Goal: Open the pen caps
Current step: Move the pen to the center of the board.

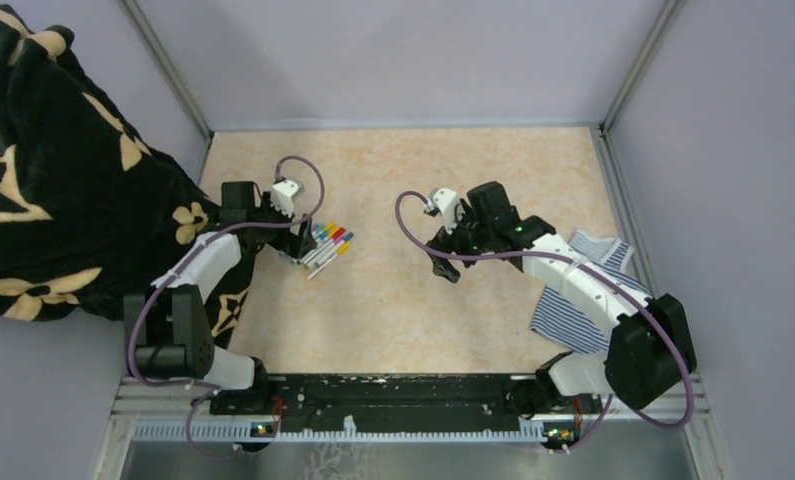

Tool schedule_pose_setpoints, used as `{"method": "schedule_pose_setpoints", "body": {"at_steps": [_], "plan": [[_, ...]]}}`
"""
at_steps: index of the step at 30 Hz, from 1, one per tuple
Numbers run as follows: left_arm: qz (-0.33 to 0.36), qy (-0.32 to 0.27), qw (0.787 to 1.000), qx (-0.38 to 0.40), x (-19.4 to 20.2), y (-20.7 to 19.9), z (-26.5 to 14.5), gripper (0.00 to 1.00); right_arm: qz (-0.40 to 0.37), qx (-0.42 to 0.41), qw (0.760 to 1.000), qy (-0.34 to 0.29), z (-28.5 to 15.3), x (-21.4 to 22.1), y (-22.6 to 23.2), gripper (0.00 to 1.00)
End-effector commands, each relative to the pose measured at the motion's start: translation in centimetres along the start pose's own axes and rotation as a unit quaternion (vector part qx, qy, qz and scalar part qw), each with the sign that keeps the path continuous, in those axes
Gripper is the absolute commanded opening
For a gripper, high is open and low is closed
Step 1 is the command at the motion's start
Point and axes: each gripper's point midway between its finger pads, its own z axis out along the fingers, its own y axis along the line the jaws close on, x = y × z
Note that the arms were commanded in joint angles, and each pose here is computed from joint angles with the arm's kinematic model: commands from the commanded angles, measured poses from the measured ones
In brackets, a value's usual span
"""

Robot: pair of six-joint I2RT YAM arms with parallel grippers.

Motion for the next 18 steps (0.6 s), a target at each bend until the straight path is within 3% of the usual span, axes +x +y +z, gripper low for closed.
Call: {"method": "schedule_pose_setpoints", "body": {"at_steps": [1,18], "plan": [[-0.005,-0.007,1.0,0.016,-1.2,0.3,1.1,0.99,-0.008,-0.004,1.0,-0.023,0.5,-1.2,0.1,0.99],[-0.038,0.028,0.999,0.026,0.5,1.8,4.6,0.99,0.005,-0.024,0.999,-0.025,1.2,-1.0,0.8,0.99]]}}
